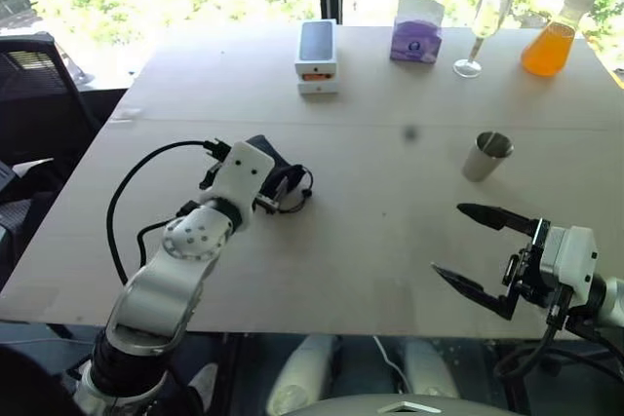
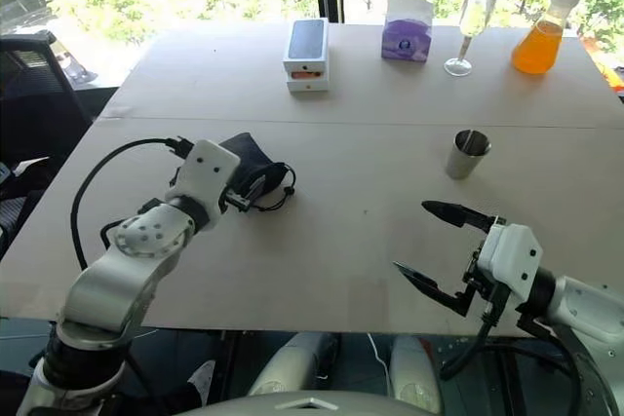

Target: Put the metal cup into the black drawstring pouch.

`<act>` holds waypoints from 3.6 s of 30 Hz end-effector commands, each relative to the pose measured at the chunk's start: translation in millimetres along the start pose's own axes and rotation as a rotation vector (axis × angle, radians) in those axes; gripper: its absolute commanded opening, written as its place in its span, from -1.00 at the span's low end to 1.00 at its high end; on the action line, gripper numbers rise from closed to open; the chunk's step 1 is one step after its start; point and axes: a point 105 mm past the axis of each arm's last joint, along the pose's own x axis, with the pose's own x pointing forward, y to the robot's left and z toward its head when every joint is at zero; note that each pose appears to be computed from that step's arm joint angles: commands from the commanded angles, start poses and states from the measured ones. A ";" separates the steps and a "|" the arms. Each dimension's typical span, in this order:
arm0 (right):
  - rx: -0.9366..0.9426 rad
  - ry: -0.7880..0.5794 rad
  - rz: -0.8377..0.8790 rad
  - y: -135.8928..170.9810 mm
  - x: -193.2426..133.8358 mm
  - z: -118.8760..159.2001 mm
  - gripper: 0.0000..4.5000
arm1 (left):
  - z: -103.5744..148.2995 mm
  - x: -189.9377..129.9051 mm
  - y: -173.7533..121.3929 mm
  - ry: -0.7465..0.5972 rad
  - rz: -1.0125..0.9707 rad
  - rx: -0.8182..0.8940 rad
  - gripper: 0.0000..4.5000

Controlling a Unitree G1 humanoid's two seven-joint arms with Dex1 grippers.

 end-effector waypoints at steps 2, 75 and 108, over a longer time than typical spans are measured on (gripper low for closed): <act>-0.014 -0.036 -0.005 2.1 -0.7 10.4 1.00 | 4.9 7.6 4.1 0.004 0.076 0.058 0.97; 0.053 0.817 -0.214 -173.4 17.0 -53.6 -0.99 | 88.8 57.4 -87.7 0.397 -0.774 -0.810 -1.00; -0.064 0.838 -0.119 -165.8 24.4 -39.5 -0.96 | 91.3 61.0 -87.0 0.414 -0.761 -0.780 -1.00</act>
